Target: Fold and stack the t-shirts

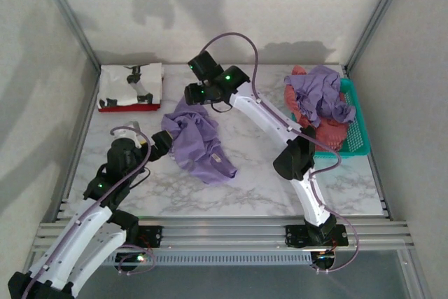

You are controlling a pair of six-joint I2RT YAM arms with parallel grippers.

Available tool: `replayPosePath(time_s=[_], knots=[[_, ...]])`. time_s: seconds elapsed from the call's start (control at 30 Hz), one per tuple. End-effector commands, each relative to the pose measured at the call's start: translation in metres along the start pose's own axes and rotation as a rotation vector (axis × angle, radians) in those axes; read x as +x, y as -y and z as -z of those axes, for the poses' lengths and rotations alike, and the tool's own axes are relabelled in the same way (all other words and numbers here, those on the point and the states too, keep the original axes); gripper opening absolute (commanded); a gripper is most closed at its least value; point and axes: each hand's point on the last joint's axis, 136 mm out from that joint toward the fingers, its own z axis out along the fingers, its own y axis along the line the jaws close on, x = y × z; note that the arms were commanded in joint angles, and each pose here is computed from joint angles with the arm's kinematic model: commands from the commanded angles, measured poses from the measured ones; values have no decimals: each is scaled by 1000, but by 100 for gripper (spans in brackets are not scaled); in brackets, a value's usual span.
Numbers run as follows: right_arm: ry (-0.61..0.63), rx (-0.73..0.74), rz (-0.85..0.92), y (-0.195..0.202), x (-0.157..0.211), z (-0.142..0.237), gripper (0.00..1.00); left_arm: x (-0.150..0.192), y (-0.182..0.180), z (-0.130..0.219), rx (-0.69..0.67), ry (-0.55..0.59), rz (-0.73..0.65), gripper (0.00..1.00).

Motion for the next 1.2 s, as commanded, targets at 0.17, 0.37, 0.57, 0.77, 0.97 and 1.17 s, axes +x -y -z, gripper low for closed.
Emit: replayPosePath(time_s=[0.17, 0.37, 0.57, 0.77, 0.97, 1.17], knots=[[76, 145, -108, 91, -3, 74, 58, 35, -8, -23, -1, -121, 56, 100], [139, 136, -226, 152, 7, 122, 59, 62, 4, -38, -116, -202, -106, 98], [149, 133, -280, 187, 18, 148, 61, 88, 45, -66, -166, -284, -292, 96], [113, 106, -288, 194, 32, 137, 61, 123, 81, -105, -203, -388, -439, 93], [67, 35, -293, 188, 37, 121, 61, 136, 93, -135, -260, -463, -518, 82], [38, 27, -263, 188, 44, 121, 61, 157, 92, -157, -290, -533, -584, 77]])
